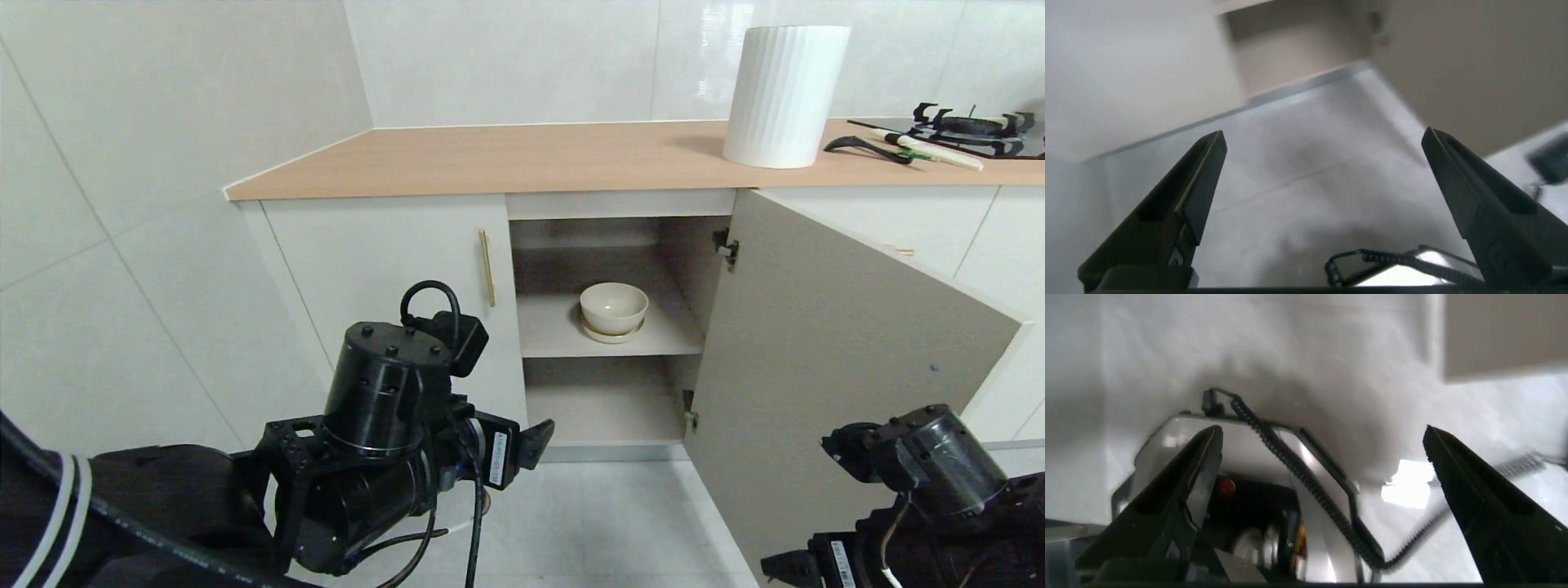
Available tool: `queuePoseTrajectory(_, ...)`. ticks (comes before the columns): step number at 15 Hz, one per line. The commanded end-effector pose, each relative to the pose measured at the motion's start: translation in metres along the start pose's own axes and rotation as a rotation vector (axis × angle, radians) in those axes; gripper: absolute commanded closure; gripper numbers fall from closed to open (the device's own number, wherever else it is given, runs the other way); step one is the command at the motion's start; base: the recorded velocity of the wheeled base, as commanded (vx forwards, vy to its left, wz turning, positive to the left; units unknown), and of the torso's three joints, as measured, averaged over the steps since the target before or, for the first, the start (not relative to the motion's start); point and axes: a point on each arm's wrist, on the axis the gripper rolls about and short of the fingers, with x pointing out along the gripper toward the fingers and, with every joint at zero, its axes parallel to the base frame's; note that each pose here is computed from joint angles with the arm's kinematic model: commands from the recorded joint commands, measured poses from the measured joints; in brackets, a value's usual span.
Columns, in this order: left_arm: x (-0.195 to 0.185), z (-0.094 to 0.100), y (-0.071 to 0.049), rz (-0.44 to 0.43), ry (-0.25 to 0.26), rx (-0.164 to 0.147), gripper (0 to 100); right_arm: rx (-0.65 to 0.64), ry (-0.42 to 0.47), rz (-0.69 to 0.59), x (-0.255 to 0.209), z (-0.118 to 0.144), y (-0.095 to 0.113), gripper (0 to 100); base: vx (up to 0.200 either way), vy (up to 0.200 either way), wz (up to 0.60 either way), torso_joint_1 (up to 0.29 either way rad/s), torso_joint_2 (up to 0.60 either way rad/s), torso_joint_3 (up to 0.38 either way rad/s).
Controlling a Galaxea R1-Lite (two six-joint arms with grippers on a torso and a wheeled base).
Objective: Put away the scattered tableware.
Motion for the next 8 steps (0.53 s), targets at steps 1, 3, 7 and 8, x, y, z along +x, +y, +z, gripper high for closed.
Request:
queuePoseTrajectory(1, 0.000, 0.000, 0.000, 0.002, 0.000, -0.001, 0, 0.007, 0.004, -0.017, -0.005, -0.003, -0.002, 0, 0.000, -0.200, 0.00, -0.002, 0.00, 0.007)
queuePoseTrajectory(3, 0.000, 0.000, 0.000, 0.002, -0.002, -0.002, 0, 0.024, 0.022, -0.035, -0.014, -0.014, -0.008, 0, 0.000, -0.200, 0.00, 0.010, 0.00, 0.002)
queuePoseTrajectory(7, -0.002, 0.002, 0.001, -0.001, -0.010, -0.006, 0, 0.106, -0.010, -0.173, -0.030, -0.022, -0.032, 0, 0.000, 0.000, 0.00, 0.000, 0.00, 0.000)
queuePoseTrajectory(8, -0.002, 0.002, 0.001, -0.001, -0.010, -0.006, 0, 0.129, -0.042, -0.242, -0.032, -0.021, -0.037, 0, 0.000, 0.000, 0.00, 0.000, 0.00, 0.000)
